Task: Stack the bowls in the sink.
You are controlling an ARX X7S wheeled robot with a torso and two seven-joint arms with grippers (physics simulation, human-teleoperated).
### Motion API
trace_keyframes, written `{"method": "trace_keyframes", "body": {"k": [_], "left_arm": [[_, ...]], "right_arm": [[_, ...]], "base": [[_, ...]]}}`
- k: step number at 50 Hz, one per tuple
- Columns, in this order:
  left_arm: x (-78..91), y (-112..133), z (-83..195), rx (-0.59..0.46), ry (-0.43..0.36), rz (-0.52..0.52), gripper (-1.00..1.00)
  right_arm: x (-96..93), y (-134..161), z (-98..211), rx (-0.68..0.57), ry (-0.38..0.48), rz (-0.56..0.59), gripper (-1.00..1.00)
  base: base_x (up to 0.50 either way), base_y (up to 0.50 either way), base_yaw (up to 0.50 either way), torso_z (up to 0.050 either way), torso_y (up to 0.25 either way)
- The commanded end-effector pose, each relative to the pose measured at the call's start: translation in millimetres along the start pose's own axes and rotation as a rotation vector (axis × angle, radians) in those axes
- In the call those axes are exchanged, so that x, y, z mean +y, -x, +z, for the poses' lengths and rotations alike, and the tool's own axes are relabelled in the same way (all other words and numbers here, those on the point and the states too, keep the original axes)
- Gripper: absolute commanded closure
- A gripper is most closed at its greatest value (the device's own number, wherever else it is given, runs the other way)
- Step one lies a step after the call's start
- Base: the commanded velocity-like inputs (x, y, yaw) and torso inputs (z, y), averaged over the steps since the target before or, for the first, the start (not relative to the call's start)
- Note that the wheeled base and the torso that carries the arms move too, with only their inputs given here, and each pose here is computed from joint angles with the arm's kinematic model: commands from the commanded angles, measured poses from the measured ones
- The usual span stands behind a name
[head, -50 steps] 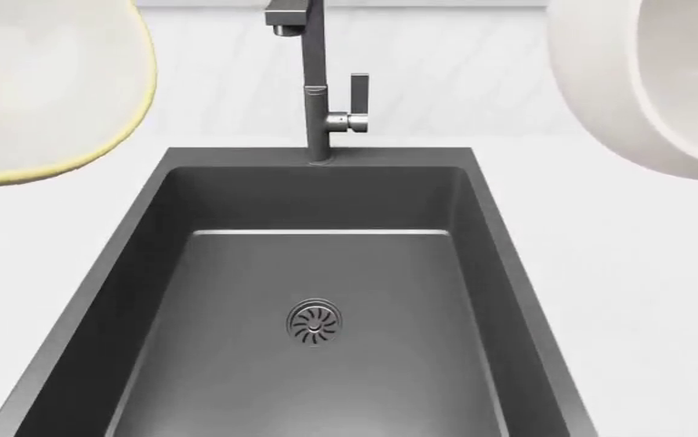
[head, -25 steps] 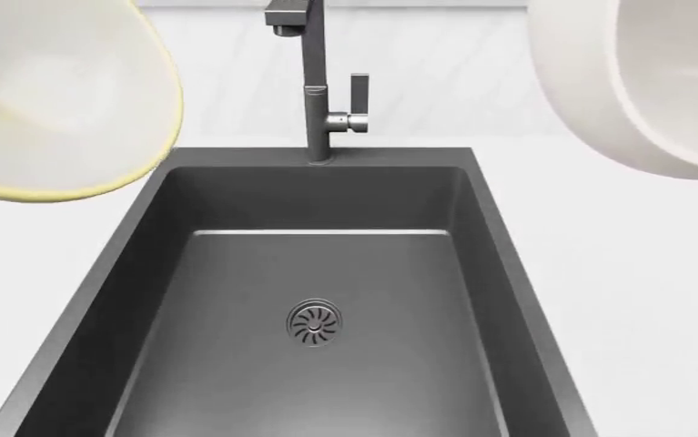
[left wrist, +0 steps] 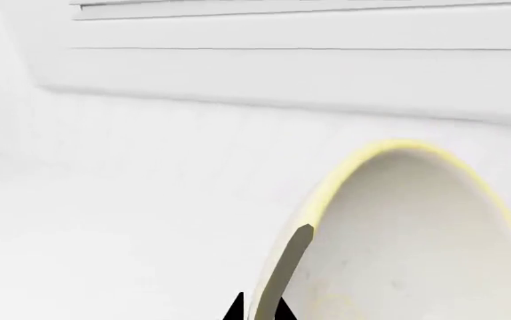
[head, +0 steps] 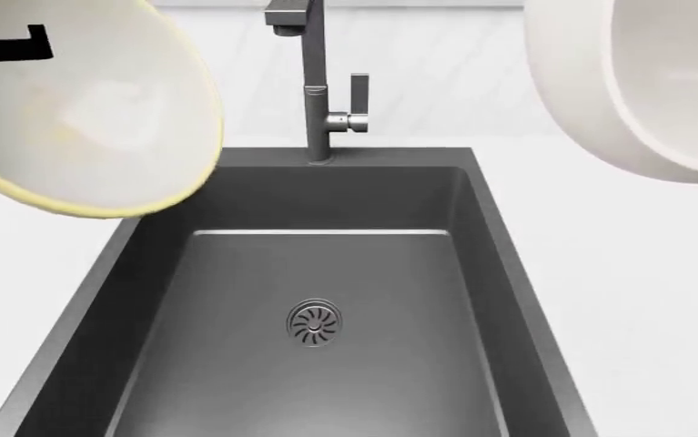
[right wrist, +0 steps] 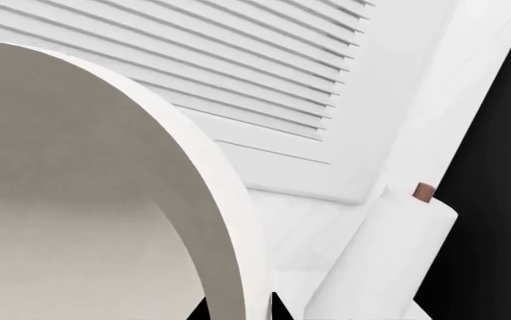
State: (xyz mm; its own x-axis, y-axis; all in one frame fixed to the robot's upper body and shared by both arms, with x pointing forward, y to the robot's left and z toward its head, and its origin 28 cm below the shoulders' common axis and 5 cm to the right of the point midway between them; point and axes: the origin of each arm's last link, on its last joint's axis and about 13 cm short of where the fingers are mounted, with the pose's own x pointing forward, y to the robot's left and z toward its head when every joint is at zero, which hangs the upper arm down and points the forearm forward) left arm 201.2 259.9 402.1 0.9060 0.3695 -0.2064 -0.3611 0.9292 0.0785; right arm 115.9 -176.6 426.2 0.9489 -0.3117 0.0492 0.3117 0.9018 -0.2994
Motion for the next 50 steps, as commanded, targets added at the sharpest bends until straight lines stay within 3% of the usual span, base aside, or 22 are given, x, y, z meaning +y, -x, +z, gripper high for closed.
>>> {"method": "trace_keyframes", "body": {"k": [1, 19, 50], "left_arm": [[-12.9, -5, -2, 0.002, -0.017, -0.043, 1.0], [-36.6, -14, -14, 0.022, -0.056, -0.14, 1.0], [-63.7, -8, -28, 0.053, -0.152, -0.335, 1.0]], "right_arm": [[-1.0, 0, -2, -0.002, -0.004, -0.008, 1.0], [0.2, -4, -8, 0.011, -0.011, -0.007, 1.0], [-1.8, -4, -14, 0.022, -0.018, -0.017, 1.0]], "base": [[0.02, 0.0, 0.0, 0.0, 0.0], [0.02, 0.0, 0.0, 0.001, 0.001], [0.02, 0.0, 0.0, 0.0, 0.001]]}}
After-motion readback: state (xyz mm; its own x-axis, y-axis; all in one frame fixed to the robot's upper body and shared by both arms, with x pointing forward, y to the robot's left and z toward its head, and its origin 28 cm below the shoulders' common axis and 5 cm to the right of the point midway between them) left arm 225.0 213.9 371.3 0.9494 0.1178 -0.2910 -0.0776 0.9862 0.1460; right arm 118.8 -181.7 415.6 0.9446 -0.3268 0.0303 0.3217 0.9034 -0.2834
